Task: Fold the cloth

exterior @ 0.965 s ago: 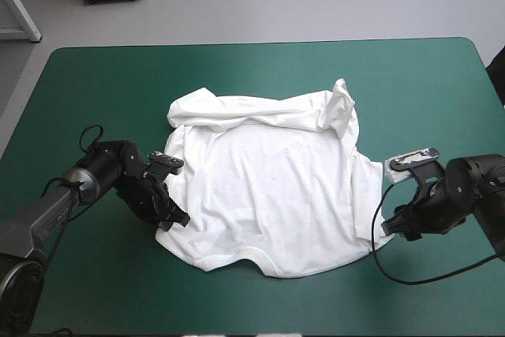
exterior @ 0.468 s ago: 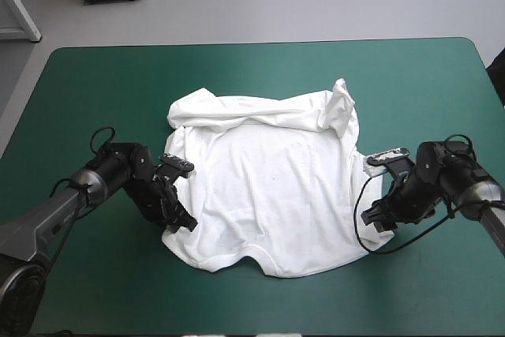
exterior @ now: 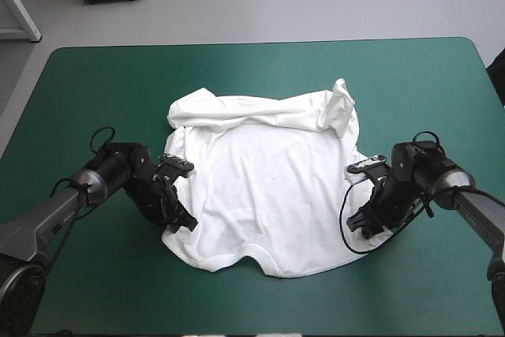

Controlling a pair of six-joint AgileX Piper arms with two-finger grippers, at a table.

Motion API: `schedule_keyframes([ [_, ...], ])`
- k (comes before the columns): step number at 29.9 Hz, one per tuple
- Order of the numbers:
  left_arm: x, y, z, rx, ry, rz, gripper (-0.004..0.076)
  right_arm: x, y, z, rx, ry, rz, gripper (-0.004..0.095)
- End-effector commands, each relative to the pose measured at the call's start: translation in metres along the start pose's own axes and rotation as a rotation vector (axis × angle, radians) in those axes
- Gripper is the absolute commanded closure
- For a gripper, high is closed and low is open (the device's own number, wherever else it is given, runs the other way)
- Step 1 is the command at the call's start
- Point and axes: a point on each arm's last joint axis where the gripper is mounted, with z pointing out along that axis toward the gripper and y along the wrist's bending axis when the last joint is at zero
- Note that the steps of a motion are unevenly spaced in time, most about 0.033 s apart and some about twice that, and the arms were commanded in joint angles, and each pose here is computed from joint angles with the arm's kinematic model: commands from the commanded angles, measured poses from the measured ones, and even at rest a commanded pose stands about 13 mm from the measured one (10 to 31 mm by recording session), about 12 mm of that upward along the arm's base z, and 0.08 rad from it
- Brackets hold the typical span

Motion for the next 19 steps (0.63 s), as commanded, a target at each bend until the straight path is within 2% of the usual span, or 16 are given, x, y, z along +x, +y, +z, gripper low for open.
schedule_keyframes([
  [1, -0.002, -0.009, -0.004, 0.046, -0.018, -0.022, 0.0746, -0.007, 0.012, -0.001, -0.011, -0.021, -0.021, 0.0554],
  [7, -0.001, -0.01, -0.006, 0.053, 0.0, -0.017, 0.0746, -0.011, 0.016, 0.008, -0.032, 0.006, -0.012, 0.0928],
  [11, -0.007, -0.011, -0.02, 0.054, -0.008, 0.002, 0.0746, -0.014, 0.016, -0.001, -0.028, -0.006, -0.019, 0.0921],
  [15, -0.013, -0.019, -0.06, 0.036, -0.092, 0.04, 0.0746, -0.021, 0.019, -0.033, -0.025, -0.049, -0.037, 0.0921],
  [19, -0.01, -0.03, -0.123, -0.036, -0.229, 0.069, 0.0746, -0.029, 0.023, -0.095, 0.016, -0.212, -0.052, 0.0921],
])
